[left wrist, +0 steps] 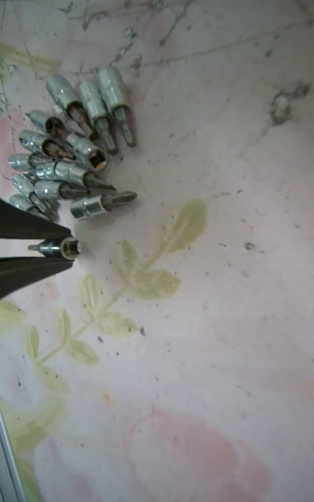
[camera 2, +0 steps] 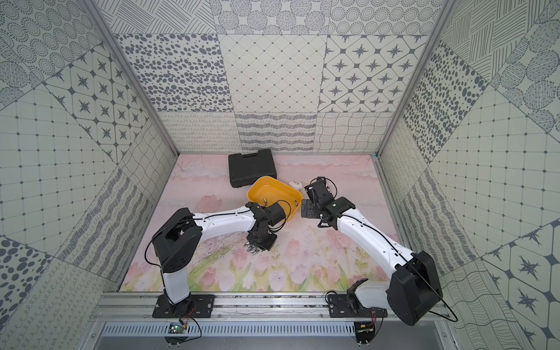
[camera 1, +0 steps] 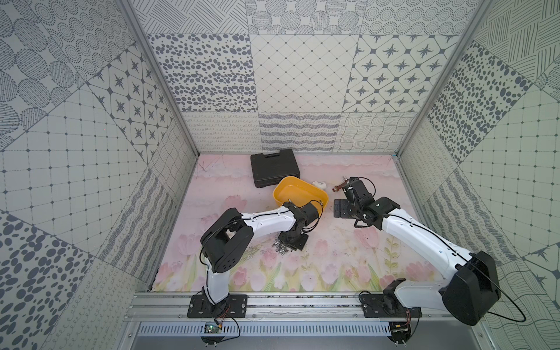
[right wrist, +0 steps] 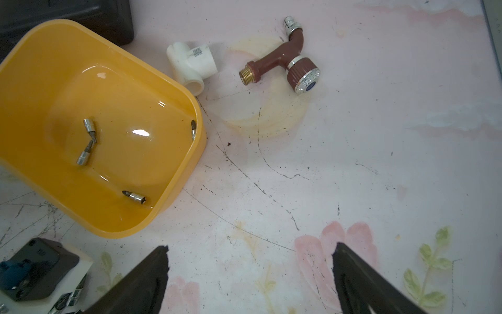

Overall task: Put the bit on the desktop into the storage box
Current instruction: Pick up the screwdriver bit from the center of the board, then place the screwdriver bit in the storage box.

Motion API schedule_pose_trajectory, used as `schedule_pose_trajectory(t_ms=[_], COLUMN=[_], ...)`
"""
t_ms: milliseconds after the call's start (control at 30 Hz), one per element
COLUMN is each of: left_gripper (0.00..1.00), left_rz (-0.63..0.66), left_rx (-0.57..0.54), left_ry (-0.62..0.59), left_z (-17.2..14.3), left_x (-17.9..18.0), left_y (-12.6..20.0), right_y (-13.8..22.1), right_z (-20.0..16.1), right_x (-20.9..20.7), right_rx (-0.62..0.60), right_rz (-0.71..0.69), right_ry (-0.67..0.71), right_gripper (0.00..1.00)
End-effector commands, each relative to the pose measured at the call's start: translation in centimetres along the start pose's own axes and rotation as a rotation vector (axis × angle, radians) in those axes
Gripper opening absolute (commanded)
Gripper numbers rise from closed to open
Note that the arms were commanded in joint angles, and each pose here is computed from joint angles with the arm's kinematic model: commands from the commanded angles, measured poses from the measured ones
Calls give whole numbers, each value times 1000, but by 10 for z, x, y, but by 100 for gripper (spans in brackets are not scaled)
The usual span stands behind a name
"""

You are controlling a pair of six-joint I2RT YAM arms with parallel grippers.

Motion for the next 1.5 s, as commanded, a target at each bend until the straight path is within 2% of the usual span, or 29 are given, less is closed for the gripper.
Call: schedule_pose_trajectory(t_ms=[0,400,800,1200,1467], left_gripper=[11,8,3,3,3], left_rz=[-20,1,27,45,54], left_rx=[-15,-126,-248,-319,-314], left_ry=[-32,-116,-146,-127,-100], left_z=[0,19,58,106,132], left_x=[-5,-9,0,24,42], left_y=[18,62,104,122,113], right_y=[3,6,10,12,15], right_z=[5,9,10,10,8], right_x=[-2,-3,-4,-6,-8], right_rx=[-41,-52,-65,-71,-79], right_rz=[2,6,11,13,11], right_ry=[-28,-29,-33,-39,-41], right_gripper=[97,96,97,96,97])
Point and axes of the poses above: each gripper's point midway between its finger pads, its own y axis back along the fingers, its own x axis along the line the jaws close on, z = x × y, the point moved 8 cm from there along y, back along the fingers, and after that the axes turned 12 degrees about y, right-handed, at the moved point
